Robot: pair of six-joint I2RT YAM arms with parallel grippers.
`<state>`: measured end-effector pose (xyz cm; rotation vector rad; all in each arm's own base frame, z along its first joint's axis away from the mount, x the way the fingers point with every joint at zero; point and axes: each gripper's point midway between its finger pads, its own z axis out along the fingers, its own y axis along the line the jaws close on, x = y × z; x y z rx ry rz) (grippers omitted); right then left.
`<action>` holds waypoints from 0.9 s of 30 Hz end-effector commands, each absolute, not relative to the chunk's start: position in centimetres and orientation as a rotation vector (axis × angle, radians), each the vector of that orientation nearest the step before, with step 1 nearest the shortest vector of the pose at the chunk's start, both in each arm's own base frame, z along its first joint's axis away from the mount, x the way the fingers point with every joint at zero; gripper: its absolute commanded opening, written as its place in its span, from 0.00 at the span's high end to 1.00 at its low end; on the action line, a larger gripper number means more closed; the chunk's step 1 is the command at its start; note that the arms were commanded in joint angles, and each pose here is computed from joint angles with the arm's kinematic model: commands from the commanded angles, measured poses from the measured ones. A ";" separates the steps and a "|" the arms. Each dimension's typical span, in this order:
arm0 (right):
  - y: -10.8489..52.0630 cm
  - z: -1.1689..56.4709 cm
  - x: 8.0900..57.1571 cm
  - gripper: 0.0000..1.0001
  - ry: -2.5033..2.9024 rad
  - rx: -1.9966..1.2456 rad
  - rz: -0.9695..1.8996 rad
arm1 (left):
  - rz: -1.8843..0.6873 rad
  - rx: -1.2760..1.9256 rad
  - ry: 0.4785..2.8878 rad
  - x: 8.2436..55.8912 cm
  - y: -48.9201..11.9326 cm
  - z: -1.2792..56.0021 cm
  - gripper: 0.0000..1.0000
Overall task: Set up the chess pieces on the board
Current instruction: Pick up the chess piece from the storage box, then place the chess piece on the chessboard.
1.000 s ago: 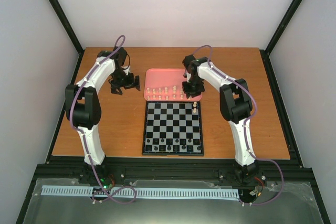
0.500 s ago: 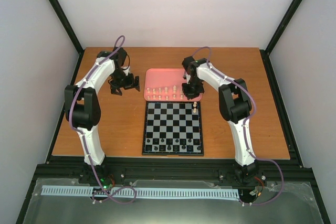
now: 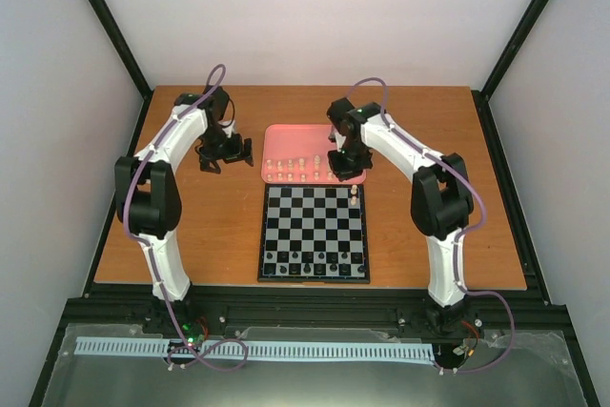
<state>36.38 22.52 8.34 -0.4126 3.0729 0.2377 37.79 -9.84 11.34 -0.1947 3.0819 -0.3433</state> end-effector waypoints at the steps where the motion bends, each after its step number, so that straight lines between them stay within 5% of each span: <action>1: 22.7 9.6 32.9 0.91 3.097 -0.490 0.211 | -0.341 -0.152 3.034 37.7 -9.8 12.9 0.00; 11: 22.6 6.5 29.6 0.91 3.142 -0.501 0.195 | -0.346 -0.152 3.030 37.3 -9.8 13.1 0.00; 27: 22.9 5.2 31.2 0.89 3.133 -0.499 0.105 | -0.341 -0.148 3.013 37.1 -9.7 13.7 0.00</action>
